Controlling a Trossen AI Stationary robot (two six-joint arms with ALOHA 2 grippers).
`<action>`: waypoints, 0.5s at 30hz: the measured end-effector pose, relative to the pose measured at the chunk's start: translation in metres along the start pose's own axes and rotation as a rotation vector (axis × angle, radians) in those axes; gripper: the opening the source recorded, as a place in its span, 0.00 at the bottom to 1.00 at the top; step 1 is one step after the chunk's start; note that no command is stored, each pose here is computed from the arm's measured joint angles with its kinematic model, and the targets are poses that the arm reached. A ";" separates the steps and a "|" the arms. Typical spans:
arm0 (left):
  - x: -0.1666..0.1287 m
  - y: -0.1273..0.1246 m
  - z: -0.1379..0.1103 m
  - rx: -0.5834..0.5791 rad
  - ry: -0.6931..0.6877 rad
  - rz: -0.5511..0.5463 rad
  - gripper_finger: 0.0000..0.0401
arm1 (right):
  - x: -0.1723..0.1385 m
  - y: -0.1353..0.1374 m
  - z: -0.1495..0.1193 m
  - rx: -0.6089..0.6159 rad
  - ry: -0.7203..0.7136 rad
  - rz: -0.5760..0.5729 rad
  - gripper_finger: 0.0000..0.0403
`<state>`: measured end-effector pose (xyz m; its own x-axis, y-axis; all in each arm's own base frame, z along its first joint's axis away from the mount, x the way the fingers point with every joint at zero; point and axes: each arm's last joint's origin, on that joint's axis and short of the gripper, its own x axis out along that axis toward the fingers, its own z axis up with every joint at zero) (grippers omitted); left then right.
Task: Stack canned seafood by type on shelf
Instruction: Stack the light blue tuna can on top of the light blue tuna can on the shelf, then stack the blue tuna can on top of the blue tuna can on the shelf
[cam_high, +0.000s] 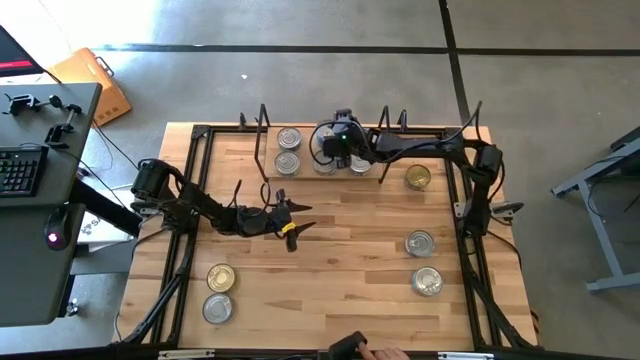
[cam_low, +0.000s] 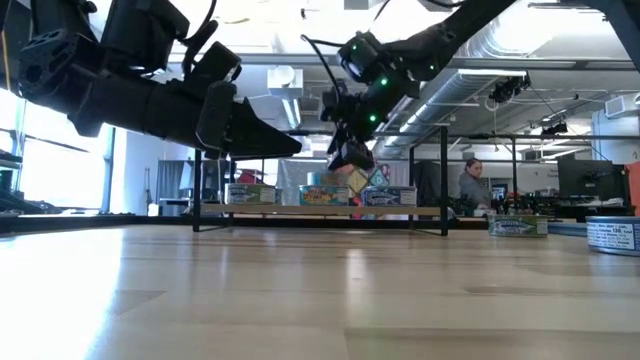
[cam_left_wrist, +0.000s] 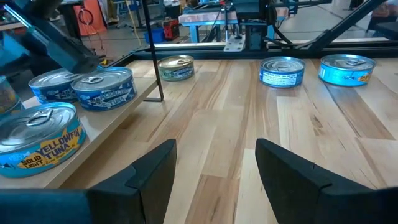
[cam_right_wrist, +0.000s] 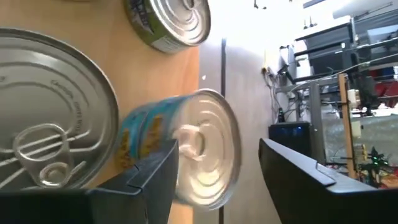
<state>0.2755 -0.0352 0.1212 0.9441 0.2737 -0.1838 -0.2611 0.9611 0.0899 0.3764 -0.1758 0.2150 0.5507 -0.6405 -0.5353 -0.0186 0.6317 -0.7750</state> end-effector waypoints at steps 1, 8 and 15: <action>0.000 0.000 0.000 -0.001 0.000 -0.002 0.53 | 0.000 0.001 0.000 -0.004 -0.003 0.014 0.53; 0.000 -0.001 0.000 -0.002 0.000 -0.019 0.53 | -0.006 0.005 0.007 -0.004 -0.013 0.021 0.53; 0.000 -0.001 0.000 -0.008 0.001 -0.018 0.53 | -0.051 0.004 0.027 0.163 -0.067 0.074 0.53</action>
<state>0.2756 -0.0358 0.1210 0.9486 0.2561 -0.1859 -0.2453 0.9662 0.0792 0.3706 -0.1292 0.2485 0.6074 -0.5626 -0.5608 0.0716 0.7419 -0.6667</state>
